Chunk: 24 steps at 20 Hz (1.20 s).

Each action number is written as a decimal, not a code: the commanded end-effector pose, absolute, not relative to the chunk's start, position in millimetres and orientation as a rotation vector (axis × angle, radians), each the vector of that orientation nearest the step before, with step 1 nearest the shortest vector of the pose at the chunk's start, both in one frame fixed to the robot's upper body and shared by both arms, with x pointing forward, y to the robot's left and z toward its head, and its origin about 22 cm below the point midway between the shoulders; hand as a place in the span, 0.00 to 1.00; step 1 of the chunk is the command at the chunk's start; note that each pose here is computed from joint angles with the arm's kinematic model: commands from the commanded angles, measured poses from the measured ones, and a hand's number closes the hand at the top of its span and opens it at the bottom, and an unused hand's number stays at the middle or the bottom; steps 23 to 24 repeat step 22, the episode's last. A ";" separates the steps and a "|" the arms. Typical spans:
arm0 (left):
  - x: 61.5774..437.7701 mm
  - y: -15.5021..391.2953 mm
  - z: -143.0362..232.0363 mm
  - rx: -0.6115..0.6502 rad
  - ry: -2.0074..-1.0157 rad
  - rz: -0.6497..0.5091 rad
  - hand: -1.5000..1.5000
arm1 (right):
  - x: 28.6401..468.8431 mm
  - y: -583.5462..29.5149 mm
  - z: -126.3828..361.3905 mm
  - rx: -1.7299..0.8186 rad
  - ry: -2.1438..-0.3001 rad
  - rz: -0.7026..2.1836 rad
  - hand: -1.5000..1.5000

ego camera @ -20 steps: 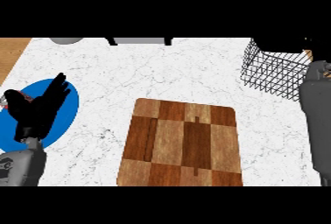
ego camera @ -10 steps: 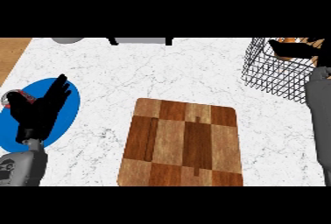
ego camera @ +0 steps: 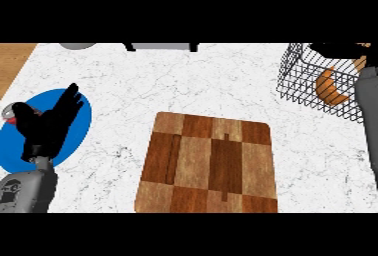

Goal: Pick the croissant from the cutting board and place it in the basket

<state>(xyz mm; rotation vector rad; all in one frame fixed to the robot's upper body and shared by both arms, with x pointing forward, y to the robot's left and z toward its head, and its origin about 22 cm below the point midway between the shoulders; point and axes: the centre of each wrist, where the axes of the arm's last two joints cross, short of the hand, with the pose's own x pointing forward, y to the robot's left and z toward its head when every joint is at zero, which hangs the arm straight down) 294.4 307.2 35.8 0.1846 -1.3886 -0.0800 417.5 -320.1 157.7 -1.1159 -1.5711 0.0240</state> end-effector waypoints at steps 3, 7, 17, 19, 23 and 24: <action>288.4 303.6 32.4 0.189 -1.397 -0.075 0.50 | 408.8 -355.7 190.9 -1.049 -1.615 -0.286 0.00; 276.7 316.0 37.9 0.198 -1.380 -0.086 0.50 | 380.8 -405.0 178.5 -1.002 -1.627 -0.507 0.00; 271.2 325.0 28.6 0.206 -1.366 -0.049 0.50 | 270.3 -522.9 177.8 -0.879 -1.553 -0.408 0.00; 281.0 316.4 33.8 0.202 -1.369 -0.048 0.50 | 249.5 -535.4 173.7 -0.828 -1.557 -0.378 0.00; 273.0 327.3 23.7 0.193 -1.384 -0.059 0.50 | 213.0 -566.5 171.5 -0.836 -1.562 -0.337 0.00; 273.0 327.3 23.7 0.193 -1.384 -0.059 0.50 | 213.0 -566.5 171.5 -0.836 -1.562 -0.337 0.00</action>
